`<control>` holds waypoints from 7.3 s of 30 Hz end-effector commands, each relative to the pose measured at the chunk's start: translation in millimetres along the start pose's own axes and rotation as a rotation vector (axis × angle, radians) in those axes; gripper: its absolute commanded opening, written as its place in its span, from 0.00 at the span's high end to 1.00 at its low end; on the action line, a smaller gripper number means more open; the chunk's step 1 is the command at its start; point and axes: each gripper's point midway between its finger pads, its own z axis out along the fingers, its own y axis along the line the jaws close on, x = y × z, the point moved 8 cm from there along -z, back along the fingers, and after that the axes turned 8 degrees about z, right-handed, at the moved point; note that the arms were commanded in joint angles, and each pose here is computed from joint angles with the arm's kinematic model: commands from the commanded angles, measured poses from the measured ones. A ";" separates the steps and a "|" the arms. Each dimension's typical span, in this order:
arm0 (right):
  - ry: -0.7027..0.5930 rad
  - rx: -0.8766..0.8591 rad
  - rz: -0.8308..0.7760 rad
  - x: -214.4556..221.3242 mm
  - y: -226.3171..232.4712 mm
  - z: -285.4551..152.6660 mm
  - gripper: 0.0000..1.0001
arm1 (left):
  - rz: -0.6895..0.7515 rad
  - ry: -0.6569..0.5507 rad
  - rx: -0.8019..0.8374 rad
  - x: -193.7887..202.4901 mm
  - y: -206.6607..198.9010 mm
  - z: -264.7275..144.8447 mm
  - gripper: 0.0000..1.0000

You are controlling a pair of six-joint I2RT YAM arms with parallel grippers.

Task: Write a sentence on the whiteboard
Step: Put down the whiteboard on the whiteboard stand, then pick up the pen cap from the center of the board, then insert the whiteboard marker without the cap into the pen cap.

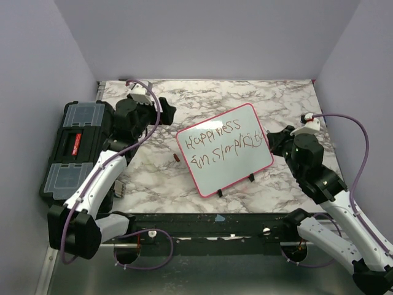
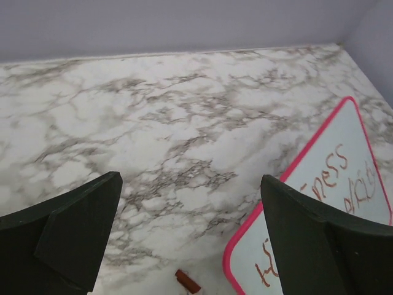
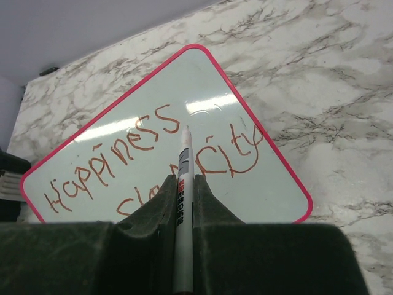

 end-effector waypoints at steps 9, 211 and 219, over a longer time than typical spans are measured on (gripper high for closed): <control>0.004 -0.069 0.027 -3.1 5.9 -9.2 0.99 | -0.294 0.478 -0.652 77.4 33.1 -58.9 0.12; 0.716 -0.847 -0.147 38.8 76.5 -36.8 0.99 | 0.601 -0.146 0.868 60.0 -156.1 -75.6 1.00; 0.733 -0.837 -0.141 43.4 74.9 -33.6 0.99 | 0.595 -0.157 0.880 57.0 -158.0 -75.9 1.00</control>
